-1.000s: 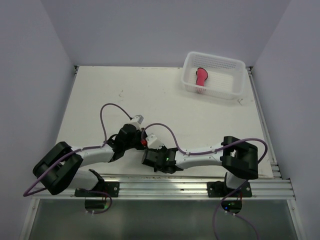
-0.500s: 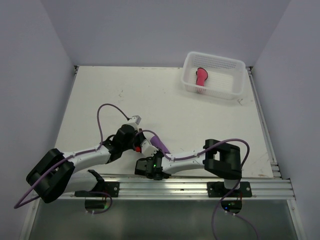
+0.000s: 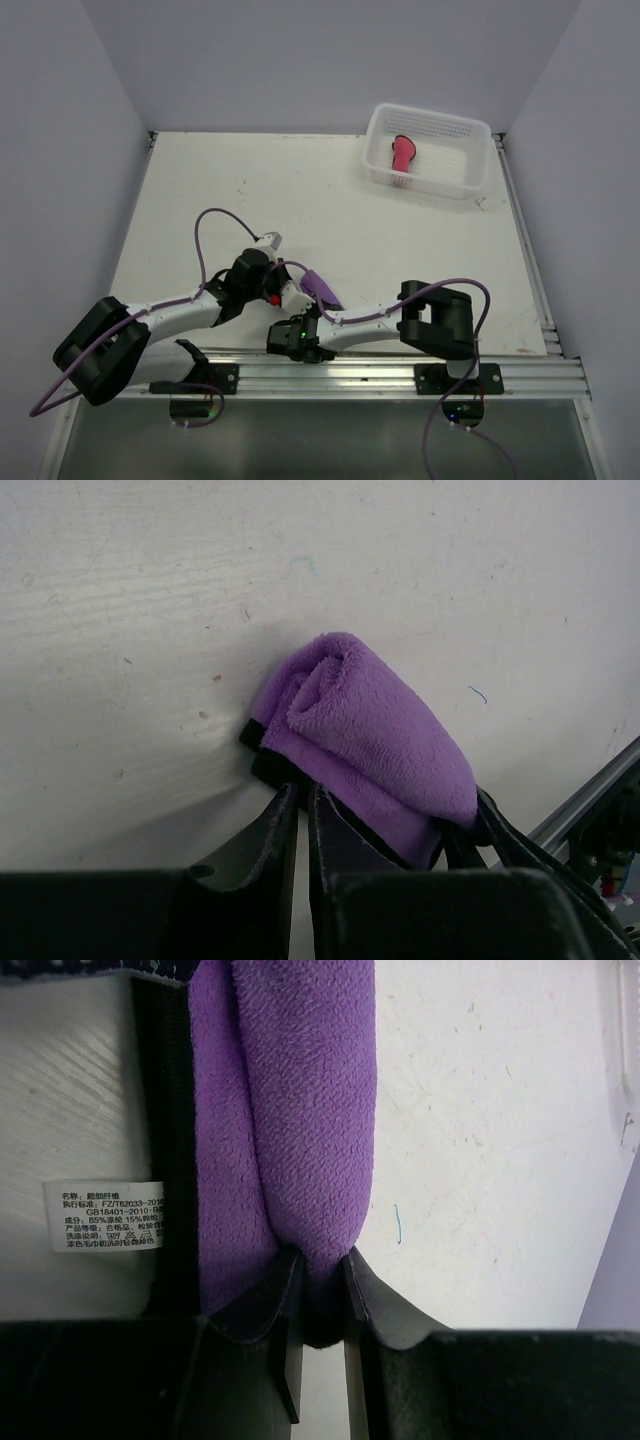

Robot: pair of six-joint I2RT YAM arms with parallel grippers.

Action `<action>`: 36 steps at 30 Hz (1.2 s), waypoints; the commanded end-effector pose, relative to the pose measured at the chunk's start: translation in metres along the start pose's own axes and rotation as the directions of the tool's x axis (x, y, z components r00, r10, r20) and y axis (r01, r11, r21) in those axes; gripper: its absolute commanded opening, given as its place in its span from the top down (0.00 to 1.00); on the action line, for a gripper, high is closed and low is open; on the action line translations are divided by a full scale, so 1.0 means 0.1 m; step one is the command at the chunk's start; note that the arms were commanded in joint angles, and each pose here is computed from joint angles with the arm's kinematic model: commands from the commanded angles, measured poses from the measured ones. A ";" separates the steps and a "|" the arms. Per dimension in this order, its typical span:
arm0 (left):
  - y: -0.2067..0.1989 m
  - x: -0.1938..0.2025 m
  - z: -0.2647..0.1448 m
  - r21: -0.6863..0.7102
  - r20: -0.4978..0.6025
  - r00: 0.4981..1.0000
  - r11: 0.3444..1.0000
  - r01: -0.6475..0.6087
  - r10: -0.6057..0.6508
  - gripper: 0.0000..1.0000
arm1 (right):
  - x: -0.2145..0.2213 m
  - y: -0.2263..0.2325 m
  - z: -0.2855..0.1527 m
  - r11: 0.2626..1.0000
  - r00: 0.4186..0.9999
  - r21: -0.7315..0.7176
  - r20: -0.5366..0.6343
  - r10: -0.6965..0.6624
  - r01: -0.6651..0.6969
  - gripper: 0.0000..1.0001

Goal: Roll the towels
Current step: Roll the towel

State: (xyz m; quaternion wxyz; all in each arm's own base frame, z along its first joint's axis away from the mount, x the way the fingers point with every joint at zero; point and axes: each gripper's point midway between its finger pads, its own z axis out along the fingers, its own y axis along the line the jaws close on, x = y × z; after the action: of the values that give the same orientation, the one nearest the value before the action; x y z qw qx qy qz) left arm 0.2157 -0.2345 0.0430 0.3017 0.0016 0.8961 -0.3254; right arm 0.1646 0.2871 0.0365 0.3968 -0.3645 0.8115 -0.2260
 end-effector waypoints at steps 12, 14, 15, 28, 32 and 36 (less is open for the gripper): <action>-0.35 -0.64 -0.12 0.088 0.235 0.966 0.992 0.088 -0.106 0.85 | 0.17 0.16 -0.05 0.995 1.000 -0.095 -0.019 -0.009 0.007 1.00; -0.25 -0.68 -0.16 0.029 0.258 0.961 0.995 0.092 -0.097 0.85 | 0.17 0.16 -0.06 0.995 1.000 -0.098 -0.017 -0.001 -0.001 1.00; -0.23 -0.71 -0.17 0.015 0.267 0.959 0.995 0.096 -0.096 0.85 | 0.17 0.15 -0.06 0.995 1.000 -0.099 -0.019 0.001 -0.003 1.00; -0.36 -0.77 -0.23 0.093 0.275 0.952 0.989 0.112 -0.134 0.82 | 0.17 0.18 -0.04 0.991 0.999 -0.132 -0.020 0.035 -0.037 1.00; -0.61 -0.80 -0.22 0.226 0.255 0.952 0.968 0.112 -0.170 0.82 | 0.16 0.19 -0.04 0.990 0.999 -0.136 -0.016 0.036 -0.038 1.00; -0.67 -0.68 -0.17 0.283 0.196 0.956 0.946 0.158 -0.218 0.82 | 0.15 0.19 -0.04 0.990 0.999 -0.137 -0.010 0.042 -0.043 1.00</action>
State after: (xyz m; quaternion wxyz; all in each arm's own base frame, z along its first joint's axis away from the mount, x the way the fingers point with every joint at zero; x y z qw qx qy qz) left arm 0.2526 -0.2507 0.1159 0.3768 -0.0801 0.8261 -0.4112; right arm 0.1588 0.2821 0.0306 0.3955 -0.3775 0.8122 -0.2033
